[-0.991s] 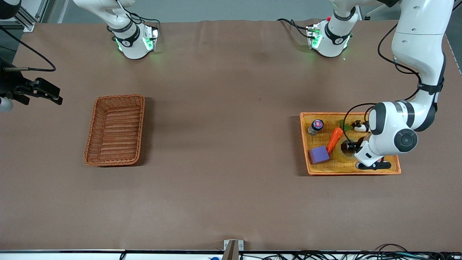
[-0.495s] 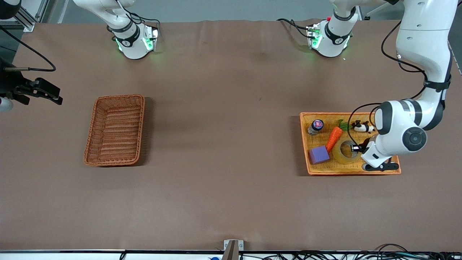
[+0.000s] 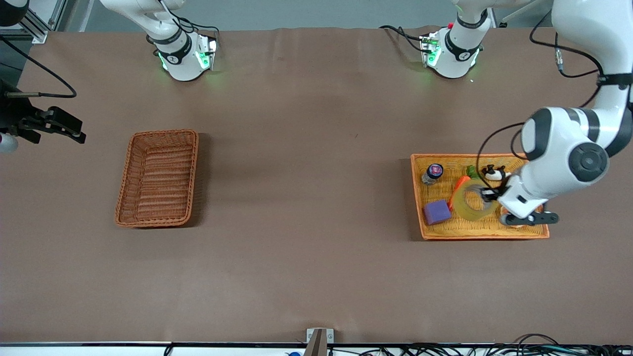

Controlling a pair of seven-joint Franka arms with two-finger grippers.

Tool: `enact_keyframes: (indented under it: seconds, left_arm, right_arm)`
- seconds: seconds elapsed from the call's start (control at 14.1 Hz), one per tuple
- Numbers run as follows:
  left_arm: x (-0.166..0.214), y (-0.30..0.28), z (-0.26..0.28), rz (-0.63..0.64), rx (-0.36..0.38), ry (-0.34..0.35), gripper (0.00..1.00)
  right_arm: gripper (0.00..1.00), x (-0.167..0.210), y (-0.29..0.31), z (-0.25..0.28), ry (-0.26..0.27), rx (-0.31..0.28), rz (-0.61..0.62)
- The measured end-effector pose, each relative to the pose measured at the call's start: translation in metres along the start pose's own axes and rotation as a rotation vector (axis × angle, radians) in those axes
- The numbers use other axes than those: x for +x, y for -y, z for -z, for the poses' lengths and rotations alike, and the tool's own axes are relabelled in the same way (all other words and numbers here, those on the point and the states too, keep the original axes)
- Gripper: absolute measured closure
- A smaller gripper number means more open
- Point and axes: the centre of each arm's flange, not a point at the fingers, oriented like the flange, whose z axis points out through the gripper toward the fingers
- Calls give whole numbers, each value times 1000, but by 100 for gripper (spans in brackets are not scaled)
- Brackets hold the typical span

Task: Move tape to another basket
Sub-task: 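Grasp the tape roll with the left gripper and lift it out, then carry the tape toward the table middle and set it down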

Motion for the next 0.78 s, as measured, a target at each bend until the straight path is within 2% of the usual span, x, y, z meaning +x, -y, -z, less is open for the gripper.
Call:
enact_keyframes:
  seconds: [0.14, 0.42, 0.78]
  left_arm:
    - [-20, -76, 10, 18, -15, -6, 79]
    - [-79, -217, 7, -37, -45, 13, 79]
    - [-116, -333, 14, -90, -155, 46, 79]
  right_arm:
    - [0, 0, 0, 0, 0, 0, 0]
    - [0, 0, 0, 0, 0, 0, 0]
    - [0, 0, -1, 0, 0, 0, -1]
